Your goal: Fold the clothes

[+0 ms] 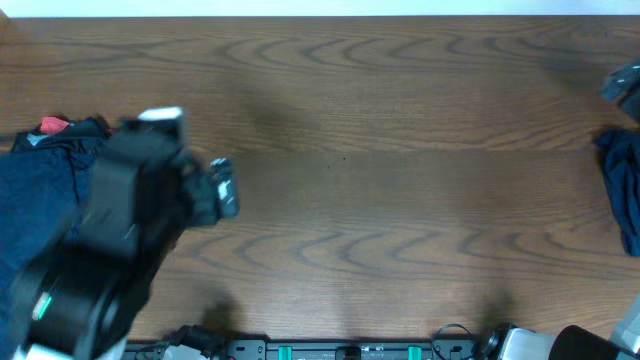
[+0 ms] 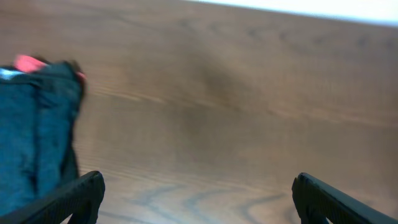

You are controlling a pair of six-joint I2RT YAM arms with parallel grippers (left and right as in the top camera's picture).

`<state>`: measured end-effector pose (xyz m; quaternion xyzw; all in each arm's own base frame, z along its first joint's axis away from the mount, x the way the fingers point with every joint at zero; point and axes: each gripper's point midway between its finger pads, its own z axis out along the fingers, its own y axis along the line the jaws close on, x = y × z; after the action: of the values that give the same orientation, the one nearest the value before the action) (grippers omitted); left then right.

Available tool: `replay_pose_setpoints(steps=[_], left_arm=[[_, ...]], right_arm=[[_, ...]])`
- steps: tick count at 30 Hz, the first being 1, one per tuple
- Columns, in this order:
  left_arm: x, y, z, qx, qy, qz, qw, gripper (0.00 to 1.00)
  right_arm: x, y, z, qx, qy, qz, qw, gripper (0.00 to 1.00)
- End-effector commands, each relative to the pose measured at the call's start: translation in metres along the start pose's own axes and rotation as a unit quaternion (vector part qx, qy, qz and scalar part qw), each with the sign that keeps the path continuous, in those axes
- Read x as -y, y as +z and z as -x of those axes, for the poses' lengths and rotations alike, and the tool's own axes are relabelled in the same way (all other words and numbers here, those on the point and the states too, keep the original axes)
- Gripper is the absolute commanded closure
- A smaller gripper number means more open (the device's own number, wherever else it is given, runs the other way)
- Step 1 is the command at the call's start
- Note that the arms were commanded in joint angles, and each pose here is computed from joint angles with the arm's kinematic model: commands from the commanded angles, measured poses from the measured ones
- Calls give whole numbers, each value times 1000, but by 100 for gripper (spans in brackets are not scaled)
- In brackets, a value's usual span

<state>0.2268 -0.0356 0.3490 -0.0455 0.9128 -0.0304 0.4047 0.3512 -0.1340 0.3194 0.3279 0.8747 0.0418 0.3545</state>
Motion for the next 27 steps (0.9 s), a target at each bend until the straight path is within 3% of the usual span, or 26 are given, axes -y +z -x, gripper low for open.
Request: replay_pose_setpoints(steps=[1,6,27], left_arm=[[-22,-27,3,49,-6,30,998,2],[-30,-45,2,79,-14,31,996,2],[-30,-43,1,72,-12,33,997,2]], right_arm=[[-14,-3,-14,-20,-18,15,1000,1],[-12,-4,-31,-53,-18,7,998,1],[-11,-4,-32,-54,-18,5,998,1]])
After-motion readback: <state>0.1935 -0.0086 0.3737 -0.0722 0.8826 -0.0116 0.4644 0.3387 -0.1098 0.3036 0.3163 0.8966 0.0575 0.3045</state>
